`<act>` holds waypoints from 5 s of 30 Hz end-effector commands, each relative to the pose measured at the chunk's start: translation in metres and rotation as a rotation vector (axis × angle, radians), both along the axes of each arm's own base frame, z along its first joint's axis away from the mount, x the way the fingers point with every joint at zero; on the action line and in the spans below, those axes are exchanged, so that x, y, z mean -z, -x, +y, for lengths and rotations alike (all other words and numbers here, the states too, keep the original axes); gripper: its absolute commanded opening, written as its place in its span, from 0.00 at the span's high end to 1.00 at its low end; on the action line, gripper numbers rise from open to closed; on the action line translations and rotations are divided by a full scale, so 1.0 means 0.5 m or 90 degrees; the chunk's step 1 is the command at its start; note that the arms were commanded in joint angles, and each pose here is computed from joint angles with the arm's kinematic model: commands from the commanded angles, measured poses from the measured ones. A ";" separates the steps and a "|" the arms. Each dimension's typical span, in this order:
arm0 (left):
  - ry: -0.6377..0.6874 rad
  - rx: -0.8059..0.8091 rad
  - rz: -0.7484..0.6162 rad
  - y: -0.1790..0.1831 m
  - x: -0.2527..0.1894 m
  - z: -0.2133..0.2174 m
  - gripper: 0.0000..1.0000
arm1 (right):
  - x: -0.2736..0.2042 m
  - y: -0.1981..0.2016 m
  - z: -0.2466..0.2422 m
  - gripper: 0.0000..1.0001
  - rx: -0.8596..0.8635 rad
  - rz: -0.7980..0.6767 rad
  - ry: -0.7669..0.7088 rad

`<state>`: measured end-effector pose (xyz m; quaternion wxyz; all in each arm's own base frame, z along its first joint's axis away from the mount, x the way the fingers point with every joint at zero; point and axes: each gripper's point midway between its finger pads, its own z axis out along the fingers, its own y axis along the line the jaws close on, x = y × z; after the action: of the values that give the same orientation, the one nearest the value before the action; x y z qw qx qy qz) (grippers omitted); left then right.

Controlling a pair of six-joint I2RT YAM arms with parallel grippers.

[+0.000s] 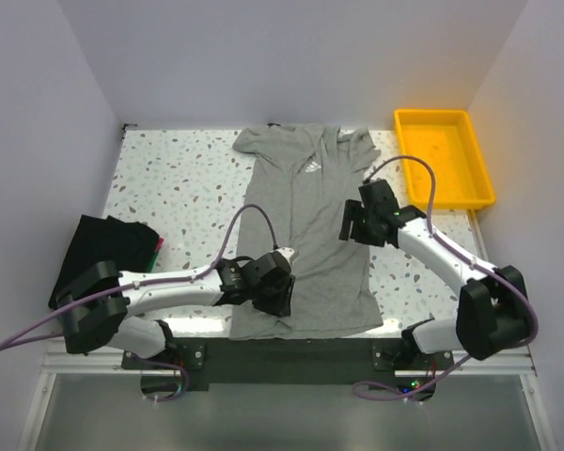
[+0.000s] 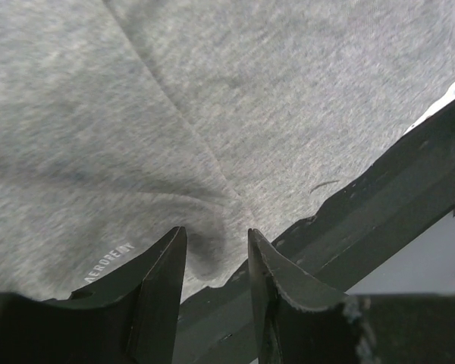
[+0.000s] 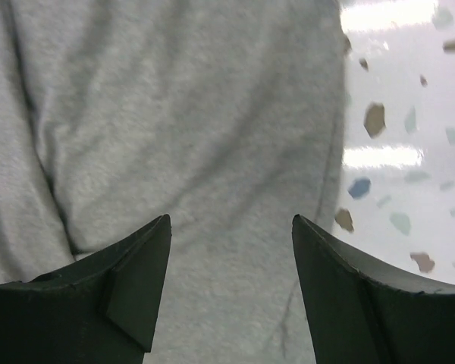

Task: Fold and stack the t-shirts
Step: Fold the tshirt

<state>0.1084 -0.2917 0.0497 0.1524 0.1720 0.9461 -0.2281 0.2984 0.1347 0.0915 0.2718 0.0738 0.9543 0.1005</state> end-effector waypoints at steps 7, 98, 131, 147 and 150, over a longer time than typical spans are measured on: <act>0.005 0.069 0.008 0.048 0.040 -0.055 0.77 | 0.017 0.140 -0.059 0.32 0.088 0.034 -0.029; 0.038 0.187 -0.178 -0.002 0.060 -0.475 0.44 | -0.566 -0.099 -0.050 0.56 0.137 -0.304 -0.177; 0.002 0.205 -0.421 0.016 -0.008 -0.533 0.50 | -0.494 -0.162 -0.032 0.57 0.096 -0.274 -0.139; 0.005 0.168 -0.413 0.008 0.023 -0.520 0.81 | -0.456 -0.171 -0.030 0.57 0.097 -0.257 -0.131; 0.004 0.147 -0.408 0.001 0.021 -0.503 0.90 | -0.445 -0.175 -0.037 0.57 0.103 -0.253 -0.117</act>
<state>0.1023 -0.5465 0.0198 0.3986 0.3720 0.8213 -0.1681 0.3779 0.1193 0.3115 0.4371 0.1594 0.8655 0.1855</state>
